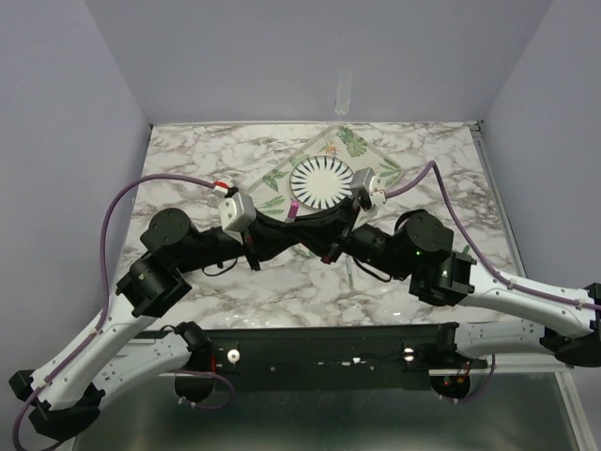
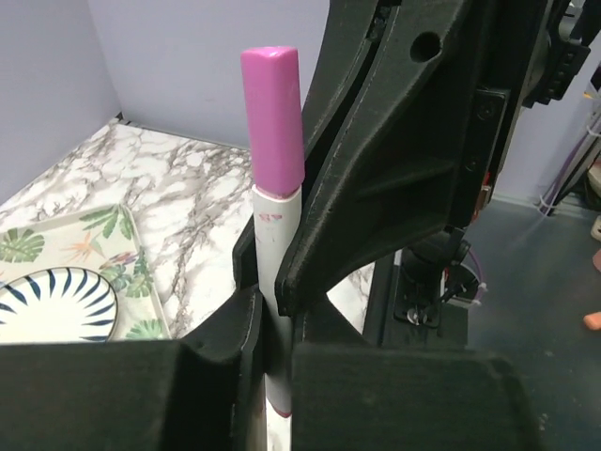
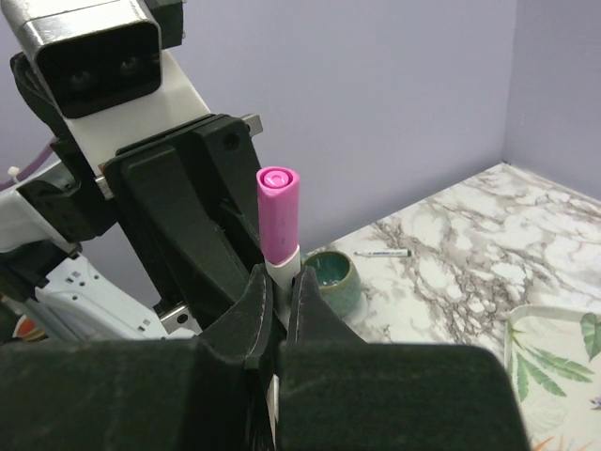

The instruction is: Insert the pens into the pen caps

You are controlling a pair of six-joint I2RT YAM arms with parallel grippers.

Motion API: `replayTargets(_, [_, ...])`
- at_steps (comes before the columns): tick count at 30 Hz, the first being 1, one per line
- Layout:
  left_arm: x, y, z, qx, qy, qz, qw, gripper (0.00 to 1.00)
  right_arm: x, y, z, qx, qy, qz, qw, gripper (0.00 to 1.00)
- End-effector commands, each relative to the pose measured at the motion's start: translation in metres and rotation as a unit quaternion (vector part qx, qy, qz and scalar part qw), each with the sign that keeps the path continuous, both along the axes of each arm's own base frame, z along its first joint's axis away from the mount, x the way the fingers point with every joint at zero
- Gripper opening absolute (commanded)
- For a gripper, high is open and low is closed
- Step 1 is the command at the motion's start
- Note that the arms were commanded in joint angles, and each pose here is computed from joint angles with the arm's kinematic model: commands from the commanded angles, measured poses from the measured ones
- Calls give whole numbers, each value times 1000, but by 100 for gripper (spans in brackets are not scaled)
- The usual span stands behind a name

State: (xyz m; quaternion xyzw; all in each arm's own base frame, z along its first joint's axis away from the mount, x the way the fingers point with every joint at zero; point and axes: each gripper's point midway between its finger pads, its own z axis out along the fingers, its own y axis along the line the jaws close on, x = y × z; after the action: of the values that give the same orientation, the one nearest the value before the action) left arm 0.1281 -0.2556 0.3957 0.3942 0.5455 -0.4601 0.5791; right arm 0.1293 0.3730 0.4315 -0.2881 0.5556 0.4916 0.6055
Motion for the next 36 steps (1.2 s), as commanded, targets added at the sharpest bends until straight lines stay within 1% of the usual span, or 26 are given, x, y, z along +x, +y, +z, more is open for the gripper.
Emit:
replayTargets(1, [-9,-4,12,-22,-15,-28,999,0,-10,-5,6,25,7,20,999,1])
replayTargets(3, [-10,-6,7,-20,-11,-35,999,0,-12,-5,8,25,7,25,999,2])
replayTargets(4, [-10,-6,6,-20,-10,-34,999,0,-13,-6,11,22,11,28,999,8])
replayTargets(5, [-9,-6,3,-17,-8,-34,999,0,-15,-6,12,18,12,33,999,34])
replayTargets(6, [-8,-6,0,-14,-6,-29,999,0,-17,-7,15,17,12,36,999,47])
replayTargets(7, [-7,-5,-3,-9,-4,-27,1000,0,-18,-9,15,9,16,38,999,55])
replayTargets(8, [-7,-5,-7,-5,-6,-25,1000,0,-22,-13,20,12,13,45,999,69])
replayTargets(9, [-7,-4,-8,-4,-7,-24,1000,0,-22,-16,22,12,12,44,999,75])
replayTargets(10, [-6,-3,-9,-3,-9,-21,1000,0,-22,-18,20,5,14,43,999,78])
replayTargets(11, [-6,-2,-11,-3,-9,-20,1000,0,-19,-23,29,12,14,28,999,80])
replayTargets(13, [-7,-1,-12,-3,-12,-20,1000,0,-15,-26,30,3,15,14,1000,81])
replayTargets(15, [-9,-1,-12,-4,-13,-21,1000,0,-12,-28,43,12,12,8,1000,81])
replayTargets(16, [-9,0,-12,-4,-13,-21,1000,0,-12,-27,39,0,13,8,1000,81])
replayTargets(18, [-11,0,-10,-5,-12,-25,1000,0,-8,-26,50,4,17,-2,1000,80])
replayTargets(19, [-13,0,-9,-7,-9,-28,1000,0,-7,-24,47,-5,23,-4,1000,80])
replayTargets(21, [-15,2,-5,-12,-6,-29,999,0,-3,-23,52,-10,28,-12,999,78])
replayTargets(25, [-19,2,0,-22,12,-36,999,0,-4,-12,52,-10,52,0,999,69])
replayTargets(29, [-22,2,5,-33,41,-38,998,0,-5,-9,56,-6,72,5,997,66])
replayTargets(36, [-25,3,9,-40,50,-41,997,0,-4,0,54,-12,73,13,997,61])
